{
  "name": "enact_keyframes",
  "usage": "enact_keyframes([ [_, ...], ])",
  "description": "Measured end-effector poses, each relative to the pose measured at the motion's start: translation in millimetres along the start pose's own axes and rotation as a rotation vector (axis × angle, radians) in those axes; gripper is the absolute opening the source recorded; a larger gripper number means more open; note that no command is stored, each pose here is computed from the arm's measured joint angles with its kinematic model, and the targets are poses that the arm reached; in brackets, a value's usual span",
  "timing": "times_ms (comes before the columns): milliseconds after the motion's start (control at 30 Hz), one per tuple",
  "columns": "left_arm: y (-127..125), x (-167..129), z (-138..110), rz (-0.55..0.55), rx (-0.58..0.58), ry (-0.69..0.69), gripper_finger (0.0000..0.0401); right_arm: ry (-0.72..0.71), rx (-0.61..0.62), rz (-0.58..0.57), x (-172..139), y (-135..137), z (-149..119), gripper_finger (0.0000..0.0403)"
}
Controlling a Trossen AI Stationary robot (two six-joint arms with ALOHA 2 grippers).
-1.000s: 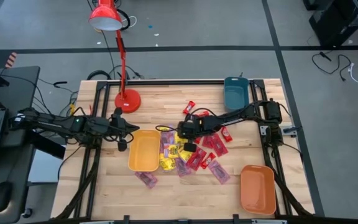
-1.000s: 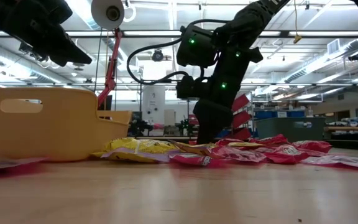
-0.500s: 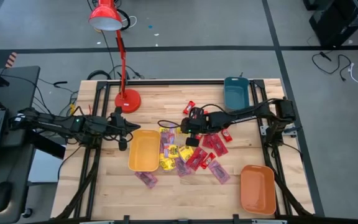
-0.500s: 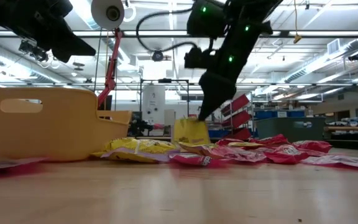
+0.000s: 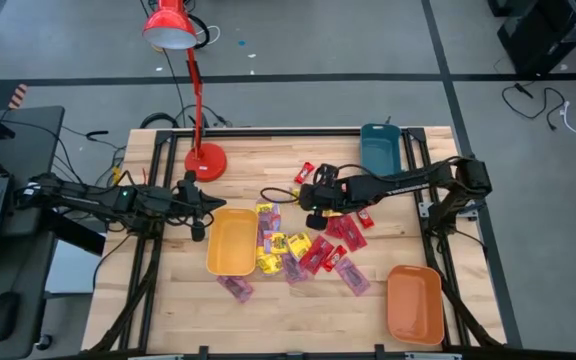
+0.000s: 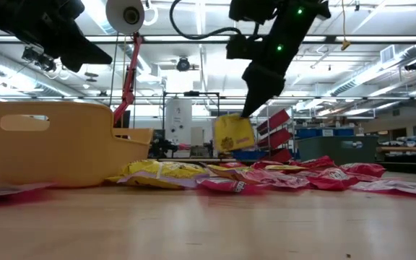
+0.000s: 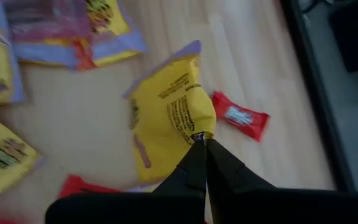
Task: Sort candy
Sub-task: Put the yellow candy pack into the blue bin
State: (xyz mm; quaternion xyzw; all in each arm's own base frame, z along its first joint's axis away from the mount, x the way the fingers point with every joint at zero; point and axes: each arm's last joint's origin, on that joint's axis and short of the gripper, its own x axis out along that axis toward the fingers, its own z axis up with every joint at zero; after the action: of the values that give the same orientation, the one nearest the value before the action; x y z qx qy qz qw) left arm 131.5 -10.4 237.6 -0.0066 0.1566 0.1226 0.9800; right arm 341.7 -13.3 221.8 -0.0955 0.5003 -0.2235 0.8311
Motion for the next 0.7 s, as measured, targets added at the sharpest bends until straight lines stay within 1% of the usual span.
enact_keyframes([
  [300, 0.0, 0.0, -0.1, 0.0, 0.019, 0.001, 0.0008, -0.001, 0.046, -0.086, -37.5, -23.4, -8.5, 0.0],
  [467, 0.0, 0.0, -0.1, 0.0, 0.023, 0.001, 0.0008, -0.005, 0.107, -0.174, -61.6, -46.3, -17.3, 0.0],
  [700, 0.0, 0.0, -0.1, 0.0, 0.023, 0.001, 0.0008, 0.006, 0.192, -0.248, -88.3, -82.2, -33.3, 0.0],
])
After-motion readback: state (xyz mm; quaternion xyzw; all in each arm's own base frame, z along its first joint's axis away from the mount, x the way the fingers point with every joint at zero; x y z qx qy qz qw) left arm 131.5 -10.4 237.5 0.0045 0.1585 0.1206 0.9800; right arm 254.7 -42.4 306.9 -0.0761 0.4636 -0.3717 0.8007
